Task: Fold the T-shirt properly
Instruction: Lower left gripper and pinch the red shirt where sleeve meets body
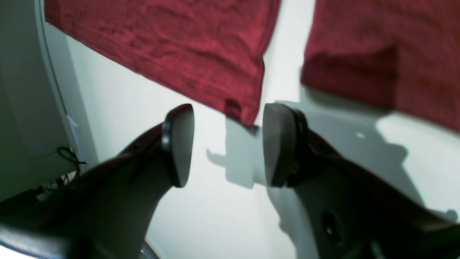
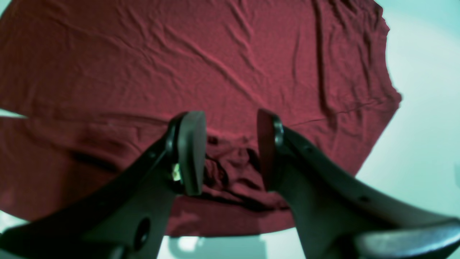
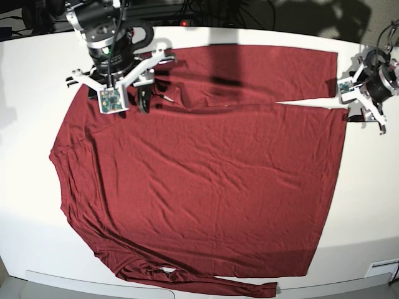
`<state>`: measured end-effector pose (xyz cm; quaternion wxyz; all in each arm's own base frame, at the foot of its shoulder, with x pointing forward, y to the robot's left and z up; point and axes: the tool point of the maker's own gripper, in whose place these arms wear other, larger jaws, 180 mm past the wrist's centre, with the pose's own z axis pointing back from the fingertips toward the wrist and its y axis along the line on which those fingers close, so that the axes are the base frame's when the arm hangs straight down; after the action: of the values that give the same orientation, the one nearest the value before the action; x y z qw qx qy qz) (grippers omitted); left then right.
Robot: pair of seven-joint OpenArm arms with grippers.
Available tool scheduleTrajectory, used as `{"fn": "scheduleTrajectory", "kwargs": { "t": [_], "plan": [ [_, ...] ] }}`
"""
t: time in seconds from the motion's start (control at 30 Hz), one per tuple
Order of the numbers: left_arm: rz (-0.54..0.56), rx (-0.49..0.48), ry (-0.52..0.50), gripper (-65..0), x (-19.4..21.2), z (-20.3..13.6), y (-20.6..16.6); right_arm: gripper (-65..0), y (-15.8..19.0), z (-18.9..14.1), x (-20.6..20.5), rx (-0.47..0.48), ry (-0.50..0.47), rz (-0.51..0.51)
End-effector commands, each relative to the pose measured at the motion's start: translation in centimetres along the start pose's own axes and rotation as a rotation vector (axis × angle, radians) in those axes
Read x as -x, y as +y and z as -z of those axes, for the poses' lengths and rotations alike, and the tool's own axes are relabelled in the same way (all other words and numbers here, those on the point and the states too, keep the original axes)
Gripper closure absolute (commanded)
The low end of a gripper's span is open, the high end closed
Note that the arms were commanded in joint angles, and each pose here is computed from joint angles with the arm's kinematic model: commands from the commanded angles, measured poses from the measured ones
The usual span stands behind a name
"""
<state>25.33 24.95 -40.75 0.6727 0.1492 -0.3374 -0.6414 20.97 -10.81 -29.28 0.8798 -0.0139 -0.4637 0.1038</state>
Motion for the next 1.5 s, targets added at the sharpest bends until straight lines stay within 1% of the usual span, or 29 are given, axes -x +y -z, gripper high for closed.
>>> {"fn": "scheduleTrajectory", "kwargs": {
  "t": [0.0, 0.13, 0.3, 0.43, 0.53, 0.57, 0.67, 0.7, 0.77, 0.87, 1.0, 1.07, 1.2, 1.37, 1.4, 1.47],
  "plan": [
    [0.018, -0.028, 0.013, -28.9, 0.8, -0.3, 1.3, -24.6, -0.2, -0.3, -1.1, 0.008, -0.042, 0.008],
    [-0.003, 0.000, 0.050, -28.9, 2.5, -0.2, 0.2, -24.6, -0.1, -0.3, -1.1, 0.009, -0.042, 0.012],
    [-0.014, 0.029, 0.071, -28.9, 3.5, 0.7, -1.0, -24.6, -0.1, -0.3, -1.2, 0.009, -0.045, 0.012],
    [-0.003, 0.049, 0.049, -28.9, 2.5, 1.7, -1.4, -24.6, -0.2, -0.2, -1.3, 0.010, -0.048, 0.012],
    [0.028, 0.093, 0.017, -28.9, 0.9, 2.5, -2.7, -24.6, -0.3, -0.1, -1.7, 0.012, -0.059, 0.011],
    [0.042, 0.109, 0.025, -28.9, 0.7, 2.7, -3.2, -24.6, -0.3, 0.0, -1.9, 0.013, -0.064, 0.011],
    [0.086, 0.129, 0.126, -28.9, 1.7, 3.3, -3.5, -24.6, -0.4, 0.1, -2.2, 0.015, -0.070, 0.010],
    [0.092, 0.126, 0.166, -28.9, 2.3, 3.2, -3.3, -24.6, -0.4, 0.1, -2.2, 0.015, -0.069, 0.010],
    [0.094, 0.121, 0.215, -28.9, 3.4, 3.0, -2.8, -24.6, -0.4, 0.1, -2.2, 0.015, -0.069, 0.010],
    [0.119, 0.129, 0.244, -28.9, 4.8, 2.1, -2.6, -24.6, -0.4, 0.1, -2.1, 0.015, -0.062, 0.009],
    [0.141, 0.156, 0.271, -28.9, 6.2, 1.1, -3.2, -24.6, -0.4, 0.1, -2.1, 0.015, -0.062, 0.009],
    [0.142, 0.168, 0.278, -28.9, 6.4, 0.9, -3.8, -24.6, -0.4, 0.1, -2.1, 0.015, -0.062, 0.009],
    [0.129, 0.184, 0.227, -28.9, 5.3, 1.1, -4.8, -24.6, -0.4, 0.1, -2.1, 0.015, -0.062, 0.009],
    [0.125, 0.208, 0.211, -28.9, 4.6, 1.1, -6.4, -24.6, -0.4, 0.1, -2.0, 0.015, -0.055, 0.009],
    [0.135, 0.214, 0.207, -28.9, 4.5, 1.1, -6.8, -24.6, -0.4, 0.1, -2.0, 0.015, -0.056, 0.009],
    [0.198, 0.224, 0.192, -28.9, 4.1, 1.1, -7.5, -24.6, -0.4, 0.1, -2.0, 0.015, -0.056, 0.009]
  ]
}}
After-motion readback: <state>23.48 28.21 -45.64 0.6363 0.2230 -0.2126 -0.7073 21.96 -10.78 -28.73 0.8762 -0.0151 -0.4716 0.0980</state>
